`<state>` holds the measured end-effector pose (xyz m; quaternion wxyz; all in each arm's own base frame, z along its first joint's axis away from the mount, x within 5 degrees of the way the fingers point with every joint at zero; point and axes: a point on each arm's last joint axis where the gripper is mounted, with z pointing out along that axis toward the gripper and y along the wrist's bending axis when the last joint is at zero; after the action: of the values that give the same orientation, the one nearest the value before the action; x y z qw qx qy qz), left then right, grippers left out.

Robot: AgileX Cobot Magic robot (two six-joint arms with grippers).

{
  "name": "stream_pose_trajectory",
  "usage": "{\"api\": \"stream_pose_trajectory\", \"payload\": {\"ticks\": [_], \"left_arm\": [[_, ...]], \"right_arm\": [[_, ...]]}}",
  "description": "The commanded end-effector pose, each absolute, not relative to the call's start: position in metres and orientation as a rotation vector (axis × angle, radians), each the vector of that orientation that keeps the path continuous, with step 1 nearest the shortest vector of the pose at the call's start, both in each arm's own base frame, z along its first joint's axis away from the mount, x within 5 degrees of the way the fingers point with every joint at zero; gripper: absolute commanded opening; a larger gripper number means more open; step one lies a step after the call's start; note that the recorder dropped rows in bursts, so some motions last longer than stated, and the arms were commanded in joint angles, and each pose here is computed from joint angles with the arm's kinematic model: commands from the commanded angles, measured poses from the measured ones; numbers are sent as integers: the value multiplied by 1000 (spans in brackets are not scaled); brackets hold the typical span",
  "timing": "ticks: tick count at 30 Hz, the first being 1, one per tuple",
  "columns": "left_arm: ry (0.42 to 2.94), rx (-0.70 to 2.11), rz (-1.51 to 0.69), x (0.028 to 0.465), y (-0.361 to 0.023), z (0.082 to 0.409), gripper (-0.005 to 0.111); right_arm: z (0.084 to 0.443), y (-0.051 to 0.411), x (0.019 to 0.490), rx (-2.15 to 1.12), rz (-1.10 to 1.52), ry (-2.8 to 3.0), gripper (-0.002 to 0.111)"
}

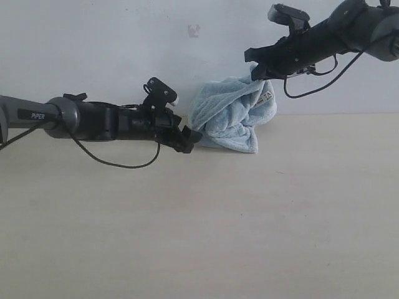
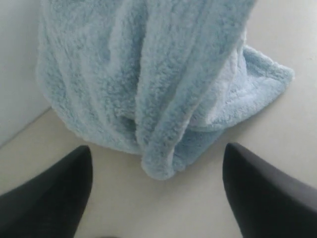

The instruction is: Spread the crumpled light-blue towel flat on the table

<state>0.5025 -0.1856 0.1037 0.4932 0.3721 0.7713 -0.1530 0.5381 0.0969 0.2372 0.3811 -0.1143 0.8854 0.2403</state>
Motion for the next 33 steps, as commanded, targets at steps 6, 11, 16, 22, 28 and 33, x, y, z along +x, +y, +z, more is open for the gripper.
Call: {"api": "stream_pose_trajectory", "payload": {"ticks": [6, 11, 16, 22, 28, 33], "left_arm": [[1847, 902, -367, 518, -204, 81, 61], [1826, 916, -372, 520, -210, 80, 43], [1822, 925, -367, 520, -210, 82, 42], [1849, 954, -349, 519, -207, 88, 42], [2024, 1095, -402, 509, -193, 86, 42], [2103, 1096, -497, 508, -167, 97, 42]], "right_arm": [[251, 98, 535, -326, 677, 2208, 0], [252, 100, 533, -367, 697, 2199, 0], [253, 101, 532, -379, 705, 2204, 0], [263, 101, 529, -412, 693, 2183, 0], [264, 97, 529, -423, 683, 2179, 0], [263, 96, 528, -433, 686, 2191, 0]]}}
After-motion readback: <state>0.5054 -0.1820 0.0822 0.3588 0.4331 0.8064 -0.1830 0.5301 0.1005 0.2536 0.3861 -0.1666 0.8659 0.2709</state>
